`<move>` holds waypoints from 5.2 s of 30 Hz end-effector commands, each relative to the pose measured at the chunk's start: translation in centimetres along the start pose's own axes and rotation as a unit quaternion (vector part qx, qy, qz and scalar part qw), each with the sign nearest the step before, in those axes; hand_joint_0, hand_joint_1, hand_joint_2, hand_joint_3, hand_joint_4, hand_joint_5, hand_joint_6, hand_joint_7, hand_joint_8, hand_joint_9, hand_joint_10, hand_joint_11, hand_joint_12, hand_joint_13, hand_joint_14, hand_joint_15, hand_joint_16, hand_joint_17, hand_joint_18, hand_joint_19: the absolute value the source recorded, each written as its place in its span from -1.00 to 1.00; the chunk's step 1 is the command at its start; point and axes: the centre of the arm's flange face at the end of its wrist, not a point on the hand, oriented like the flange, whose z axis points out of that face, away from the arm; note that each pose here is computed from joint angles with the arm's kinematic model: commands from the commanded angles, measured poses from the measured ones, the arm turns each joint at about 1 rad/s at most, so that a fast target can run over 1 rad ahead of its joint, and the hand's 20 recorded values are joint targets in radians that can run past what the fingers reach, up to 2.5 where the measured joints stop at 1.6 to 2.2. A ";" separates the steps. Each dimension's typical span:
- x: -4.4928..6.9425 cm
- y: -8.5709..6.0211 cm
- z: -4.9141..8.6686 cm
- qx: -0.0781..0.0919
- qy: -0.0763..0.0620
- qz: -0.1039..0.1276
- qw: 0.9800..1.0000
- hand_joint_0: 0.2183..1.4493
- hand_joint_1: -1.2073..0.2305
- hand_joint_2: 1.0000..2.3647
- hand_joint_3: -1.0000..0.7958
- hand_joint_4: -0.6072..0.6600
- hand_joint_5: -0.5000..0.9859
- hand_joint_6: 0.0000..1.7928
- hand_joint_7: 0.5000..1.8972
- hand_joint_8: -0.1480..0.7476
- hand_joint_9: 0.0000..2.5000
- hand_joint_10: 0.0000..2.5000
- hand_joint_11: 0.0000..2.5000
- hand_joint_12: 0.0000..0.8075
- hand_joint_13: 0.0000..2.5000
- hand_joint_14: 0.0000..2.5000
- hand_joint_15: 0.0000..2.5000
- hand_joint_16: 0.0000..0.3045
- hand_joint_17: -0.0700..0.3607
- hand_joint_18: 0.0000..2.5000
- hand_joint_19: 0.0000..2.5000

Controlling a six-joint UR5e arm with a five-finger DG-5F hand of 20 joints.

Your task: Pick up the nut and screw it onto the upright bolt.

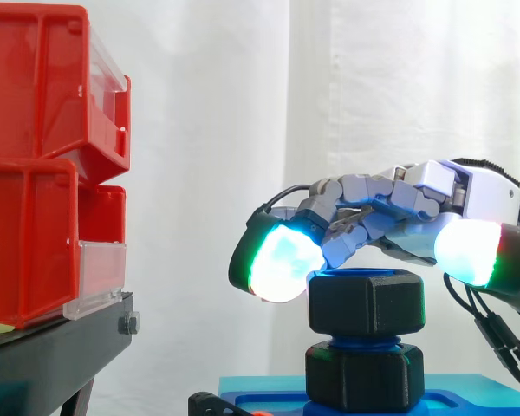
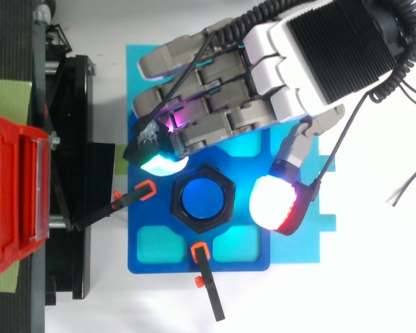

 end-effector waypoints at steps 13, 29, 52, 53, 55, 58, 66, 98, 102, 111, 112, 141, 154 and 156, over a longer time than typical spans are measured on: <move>-1.7 -1.2 -0.1 -0.015 -0.009 -0.016 1.000 -0.58 0.41 -1.00 -0.44 0.22 -0.47 -0.44 -0.86 -0.32 -0.49 -1.00 -1.00 -0.53 -0.58 -1.00 -1.00 -0.86 -0.46 -0.83 -1.00; -0.3 1.5 2.7 -0.013 0.002 0.008 1.000 -0.61 0.46 -1.00 -0.44 0.21 -0.49 -0.44 -0.88 -0.30 -0.58 -1.00 -1.00 -0.44 -0.66 -1.00 -1.00 -0.83 -0.40 -0.91 -1.00; 0.6 2.4 3.0 -0.001 0.024 0.030 0.999 -0.58 0.51 -1.00 -0.44 0.28 -0.39 -0.44 -0.46 -0.22 -0.50 -1.00 -1.00 -0.44 -0.58 -1.00 -1.00 -0.86 -0.45 -0.85 -1.00; 0.5 2.3 2.9 0.000 0.024 0.030 0.999 -0.57 0.51 -1.00 -0.44 0.31 -0.39 -0.44 -0.38 -0.22 -0.49 -1.00 -1.00 -0.45 -0.57 -1.00 -1.00 -0.86 -0.46 -0.83 -1.00; 0.5 2.2 2.8 0.001 0.023 0.029 0.999 -0.56 0.50 -1.00 -0.44 0.32 -0.38 -0.44 -0.30 -0.21 -0.48 -1.00 -1.00 -0.46 -0.56 -1.00 -1.00 -0.87 -0.46 -0.82 -1.00; 0.4 1.9 2.5 0.003 0.024 0.028 0.999 -0.56 0.50 -1.00 -0.44 0.32 -0.37 -0.44 -0.21 -0.21 -0.48 -1.00 -1.00 -0.47 -0.55 -1.00 -1.00 -0.87 -0.47 -0.82 -1.00; 0.0 0.9 1.4 -0.001 0.024 0.023 0.999 -0.53 0.47 -1.00 -0.44 0.28 -0.34 -0.44 -0.01 -0.18 -0.41 -1.00 -1.00 -0.54 -0.50 -1.00 -1.00 -0.90 -0.51 -0.75 -1.00; -3.1 -2.6 -0.7 -0.011 0.004 0.013 1.000 -0.53 0.44 -1.00 -0.44 0.33 -0.38 -0.44 -0.19 -0.17 -0.33 -1.00 -1.00 -0.54 -0.43 -1.00 -1.00 -0.89 -0.51 -0.67 -1.00; -3.9 -2.3 0.7 -0.026 -0.004 0.018 1.000 -0.53 0.44 -1.00 -0.44 0.34 -0.38 -0.44 -0.22 -0.17 -0.33 -1.00 -1.00 -0.54 -0.43 -1.00 -1.00 -0.89 -0.51 -0.68 -1.00; -0.5 0.3 0.9 -0.010 0.008 0.026 1.000 -0.53 0.43 -1.00 -0.44 0.32 -0.40 -0.44 -0.44 -0.18 -0.33 -1.00 -1.00 -0.53 -0.43 -1.00 -1.00 -0.89 -0.50 -0.68 -1.00; -0.3 0.4 0.9 -0.008 0.007 0.026 1.000 -0.53 0.43 -1.00 -0.44 0.31 -0.40 -0.44 -0.46 -0.18 -0.33 -1.00 -1.00 -0.52 -0.43 -1.00 -1.00 -0.89 -0.50 -0.68 -1.00; 0.4 1.7 2.0 -0.012 0.002 0.025 1.000 -0.54 0.42 -1.00 -0.44 0.30 -0.42 -0.44 -0.52 -0.19 -0.36 -1.00 -1.00 -0.50 -0.43 -1.00 -1.00 -0.87 -0.47 -0.66 -1.00; 0.0 0.4 0.5 -0.009 0.005 0.020 1.000 -0.53 0.41 -1.00 -0.44 0.35 -0.40 -0.44 -0.33 -0.17 -0.35 -1.00 -1.00 -0.51 -0.40 -1.00 -1.00 -0.88 -0.49 -0.65 -1.00; -0.1 0.1 0.1 -0.008 0.007 0.017 1.000 -0.53 0.41 -1.00 -0.44 0.34 -0.40 -0.44 -0.29 -0.17 -0.34 -1.00 -1.00 -0.51 -0.40 -1.00 -1.00 -0.88 -0.49 -0.65 -1.00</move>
